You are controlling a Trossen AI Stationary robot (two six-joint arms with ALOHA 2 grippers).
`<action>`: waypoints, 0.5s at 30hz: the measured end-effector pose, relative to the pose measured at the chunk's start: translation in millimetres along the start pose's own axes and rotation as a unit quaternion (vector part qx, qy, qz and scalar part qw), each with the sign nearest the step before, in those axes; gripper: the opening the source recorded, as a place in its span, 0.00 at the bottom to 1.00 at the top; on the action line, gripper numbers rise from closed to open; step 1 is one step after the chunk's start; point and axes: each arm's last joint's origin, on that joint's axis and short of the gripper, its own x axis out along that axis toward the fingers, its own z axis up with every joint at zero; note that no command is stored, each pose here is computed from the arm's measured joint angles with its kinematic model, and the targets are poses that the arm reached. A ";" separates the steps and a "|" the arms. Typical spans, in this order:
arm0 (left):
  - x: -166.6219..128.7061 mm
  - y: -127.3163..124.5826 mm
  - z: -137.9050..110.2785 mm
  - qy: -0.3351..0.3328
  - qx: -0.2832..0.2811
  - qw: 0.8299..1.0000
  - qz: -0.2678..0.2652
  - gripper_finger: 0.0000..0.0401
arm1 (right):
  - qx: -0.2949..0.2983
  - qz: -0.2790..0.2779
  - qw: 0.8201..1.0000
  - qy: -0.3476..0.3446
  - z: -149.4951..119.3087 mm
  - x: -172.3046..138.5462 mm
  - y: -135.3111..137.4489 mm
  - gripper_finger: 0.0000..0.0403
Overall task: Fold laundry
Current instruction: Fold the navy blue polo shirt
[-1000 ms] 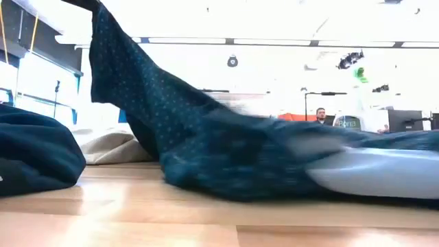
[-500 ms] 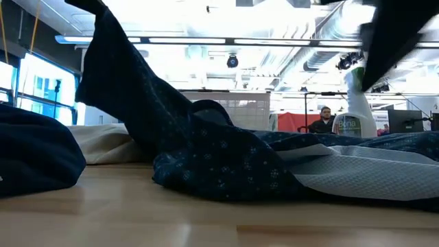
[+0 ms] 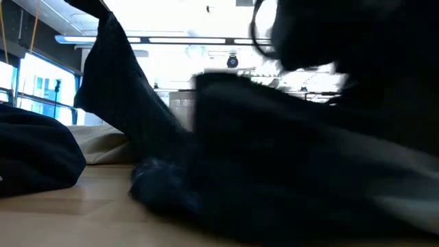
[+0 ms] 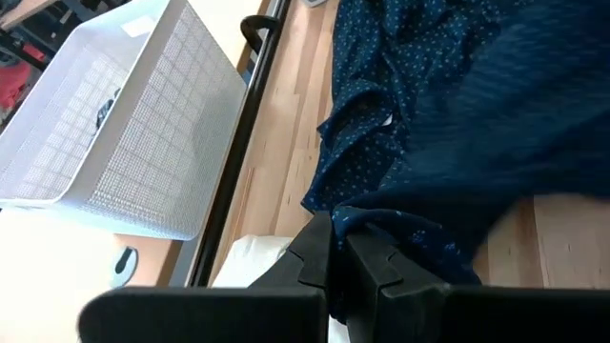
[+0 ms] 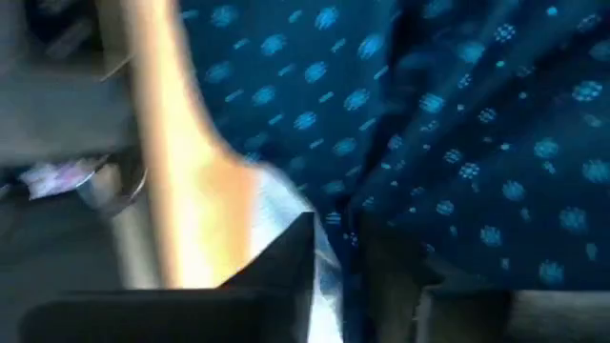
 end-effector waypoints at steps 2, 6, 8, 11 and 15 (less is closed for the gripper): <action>0.3 -0.1 -0.3 0.003 0.001 1.000 0.001 0.00 | -0.011 0.034 0.999 0.013 -12.2 4.8 21.8 0.11; -0.1 0.0 -2.2 0.010 0.012 1.000 0.003 0.00 | -0.024 0.075 0.996 0.031 -45.2 17.1 66.9 0.05; -0.8 0.3 -2.7 0.010 0.020 1.000 0.002 0.00 | 0.010 0.075 0.996 0.050 -63.9 23.6 82.4 0.06; -0.9 0.0 -2.7 0.009 0.028 1.000 -0.003 0.00 | 0.067 0.095 0.992 0.044 -78.0 23.2 101.7 0.10; -1.0 -0.5 -2.7 0.007 0.037 0.999 -0.013 0.00 | 0.152 0.110 0.981 -0.041 -78.4 -0.2 118.7 0.19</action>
